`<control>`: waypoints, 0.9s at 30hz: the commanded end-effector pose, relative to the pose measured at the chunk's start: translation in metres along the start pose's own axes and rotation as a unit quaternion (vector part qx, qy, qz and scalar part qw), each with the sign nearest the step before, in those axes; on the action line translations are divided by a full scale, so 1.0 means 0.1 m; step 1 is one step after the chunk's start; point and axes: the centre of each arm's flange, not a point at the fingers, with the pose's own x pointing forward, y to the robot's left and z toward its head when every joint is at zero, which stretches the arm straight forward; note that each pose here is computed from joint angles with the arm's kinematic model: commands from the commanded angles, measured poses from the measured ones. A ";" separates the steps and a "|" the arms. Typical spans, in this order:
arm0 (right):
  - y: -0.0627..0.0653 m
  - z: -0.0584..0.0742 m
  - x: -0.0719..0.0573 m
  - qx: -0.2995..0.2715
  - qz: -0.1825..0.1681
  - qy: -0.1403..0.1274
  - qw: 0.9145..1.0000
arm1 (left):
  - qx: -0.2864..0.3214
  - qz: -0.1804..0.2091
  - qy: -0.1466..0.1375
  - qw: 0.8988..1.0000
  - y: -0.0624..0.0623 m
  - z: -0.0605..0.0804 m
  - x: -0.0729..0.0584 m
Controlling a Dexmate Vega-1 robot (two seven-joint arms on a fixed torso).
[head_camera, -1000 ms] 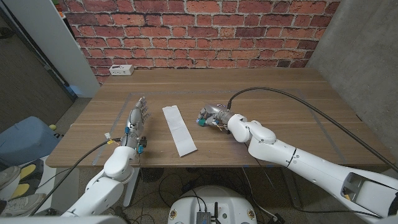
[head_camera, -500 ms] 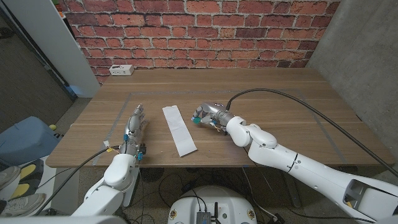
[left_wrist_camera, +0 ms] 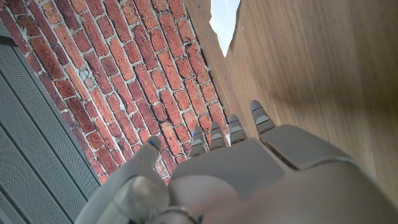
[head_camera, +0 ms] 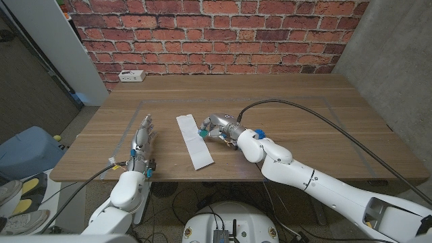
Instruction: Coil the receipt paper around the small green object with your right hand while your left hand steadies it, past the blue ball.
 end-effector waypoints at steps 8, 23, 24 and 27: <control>0.18 0.27 0.19 0.008 0.013 -0.025 1.000 | -0.008 0.010 -0.006 1.000 0.12 -0.10 -0.06; 0.28 0.25 0.29 -0.034 0.020 -0.002 0.999 | -0.009 0.004 -0.011 1.000 0.17 -0.11 -0.11; 0.29 0.24 0.29 -0.042 0.021 0.004 0.999 | -0.010 0.003 -0.012 1.000 0.17 -0.11 -0.11; 0.31 0.19 0.30 -0.054 0.025 0.019 0.998 | -0.010 0.002 -0.013 1.000 0.17 -0.11 -0.12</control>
